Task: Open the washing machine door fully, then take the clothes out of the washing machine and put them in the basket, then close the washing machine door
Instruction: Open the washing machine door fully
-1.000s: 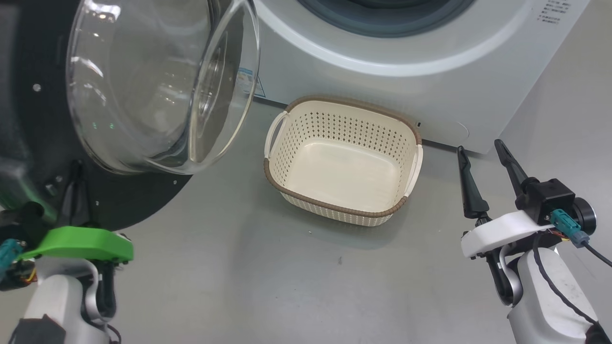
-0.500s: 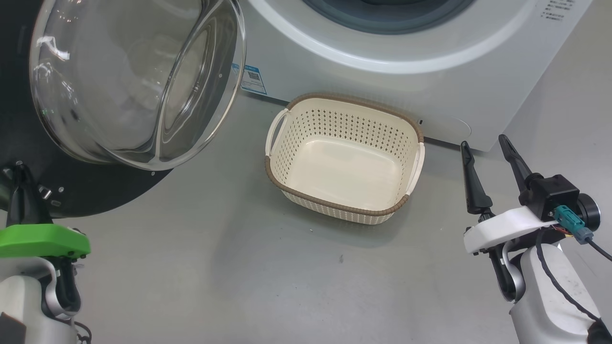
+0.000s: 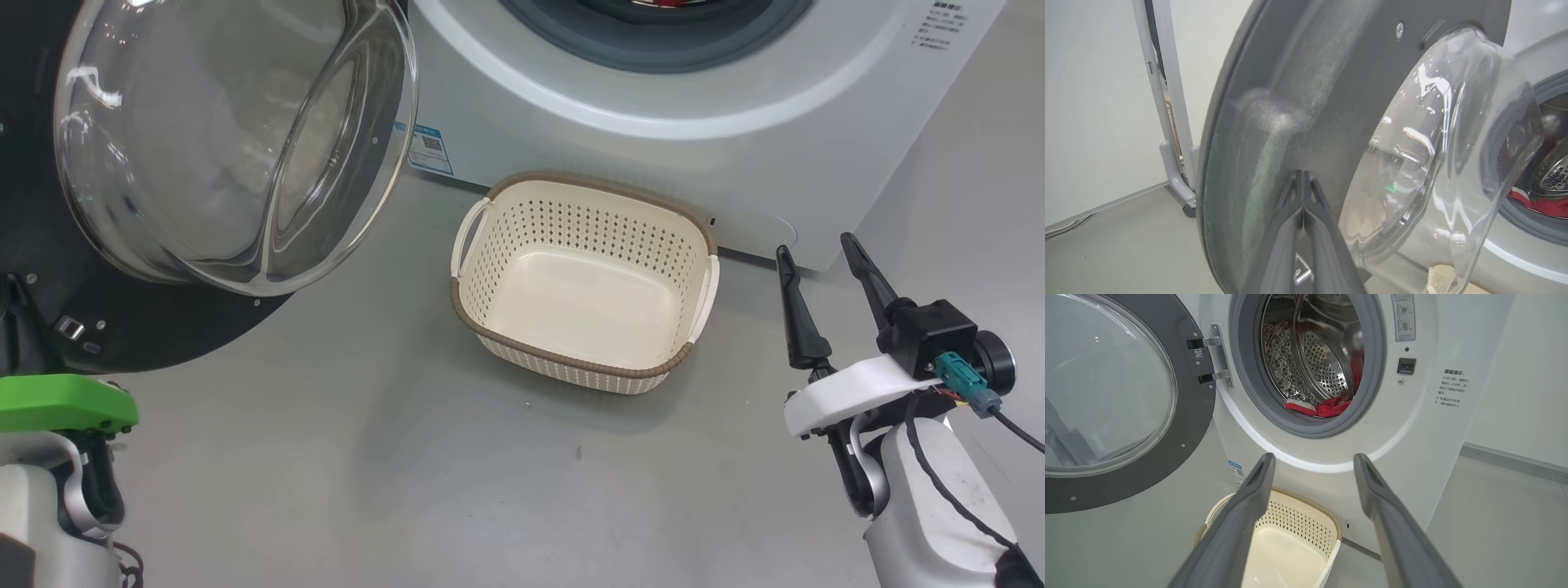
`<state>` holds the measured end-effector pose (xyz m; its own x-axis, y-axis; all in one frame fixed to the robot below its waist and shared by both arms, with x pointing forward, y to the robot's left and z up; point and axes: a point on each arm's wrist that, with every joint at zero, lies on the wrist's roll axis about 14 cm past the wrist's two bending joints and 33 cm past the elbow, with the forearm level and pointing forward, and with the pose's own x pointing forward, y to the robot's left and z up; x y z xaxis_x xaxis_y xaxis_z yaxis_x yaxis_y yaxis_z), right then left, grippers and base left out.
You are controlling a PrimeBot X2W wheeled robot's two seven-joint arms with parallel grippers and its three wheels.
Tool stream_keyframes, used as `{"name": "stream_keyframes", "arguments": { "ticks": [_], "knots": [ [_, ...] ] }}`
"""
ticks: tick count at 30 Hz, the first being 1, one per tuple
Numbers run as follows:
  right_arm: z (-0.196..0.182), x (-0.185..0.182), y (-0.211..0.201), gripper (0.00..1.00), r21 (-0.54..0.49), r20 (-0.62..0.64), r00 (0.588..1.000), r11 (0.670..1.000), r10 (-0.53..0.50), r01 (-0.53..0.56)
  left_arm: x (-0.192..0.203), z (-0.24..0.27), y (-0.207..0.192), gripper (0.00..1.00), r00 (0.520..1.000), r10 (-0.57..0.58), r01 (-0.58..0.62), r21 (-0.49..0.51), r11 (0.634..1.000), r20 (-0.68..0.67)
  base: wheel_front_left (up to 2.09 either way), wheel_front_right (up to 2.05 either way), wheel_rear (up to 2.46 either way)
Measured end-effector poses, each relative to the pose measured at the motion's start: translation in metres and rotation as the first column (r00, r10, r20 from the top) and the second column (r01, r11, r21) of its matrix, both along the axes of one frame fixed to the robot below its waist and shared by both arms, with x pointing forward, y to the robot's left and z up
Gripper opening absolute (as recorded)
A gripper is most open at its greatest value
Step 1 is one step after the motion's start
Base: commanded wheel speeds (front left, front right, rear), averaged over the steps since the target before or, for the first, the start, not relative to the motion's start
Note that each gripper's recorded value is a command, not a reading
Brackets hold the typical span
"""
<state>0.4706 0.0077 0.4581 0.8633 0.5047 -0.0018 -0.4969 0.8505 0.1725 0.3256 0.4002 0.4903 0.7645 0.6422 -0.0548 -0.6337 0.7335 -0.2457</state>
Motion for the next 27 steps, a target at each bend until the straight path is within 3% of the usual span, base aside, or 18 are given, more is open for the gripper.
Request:
{"name": "stream_keyframes", "arguments": {
  "ticks": [16,17,19,21,22,27],
  "knots": [
    [0.011,-0.009,-0.001,1.0,0.0,0.017,1.0,1.0,0.003,-0.003,0.011,0.016,-0.048,0.0,0.989,-0.139,0.136,0.059,0.989,0.053,0.0,0.0,0.0],
    [0.011,-0.009,-0.002,1.0,-0.001,0.017,1.0,1.0,0.001,-0.001,0.012,0.018,-0.052,0.11,0.987,-0.145,0.141,0.056,0.988,0.065,0.0,0.0,0.0],
    [0.011,-0.012,-0.004,1.0,-0.006,0.014,1.0,1.0,0.001,-0.001,0.014,0.022,-0.058,0.45,0.983,-0.162,0.158,0.059,0.986,0.08,0.0,0.0,0.0],
    [0.01,-0.015,-0.006,1.0,-0.008,0.011,1.0,1.0,-0.004,0.004,0.016,0.024,-0.065,0.96,0.979,-0.184,0.179,0.064,0.982,0.087,0.0,0.0,0.0],
    [0.01,-0.016,-0.008,1.0,-0.009,0.01,1.0,1.0,-0.007,0.007,0.016,0.024,-0.068,1.0,0.977,-0.192,0.187,0.065,0.98,0.088,0.0,0.0,0.0],
    [0.015,-0.018,-0.018,1.0,-0.004,0.016,0.999,0.999,-0.034,0.034,0.016,0.017,-0.086,1.0,0.968,-0.241,0.237,0.069,0.969,0.069,0.0,0.0,0.0]
  ]
}}
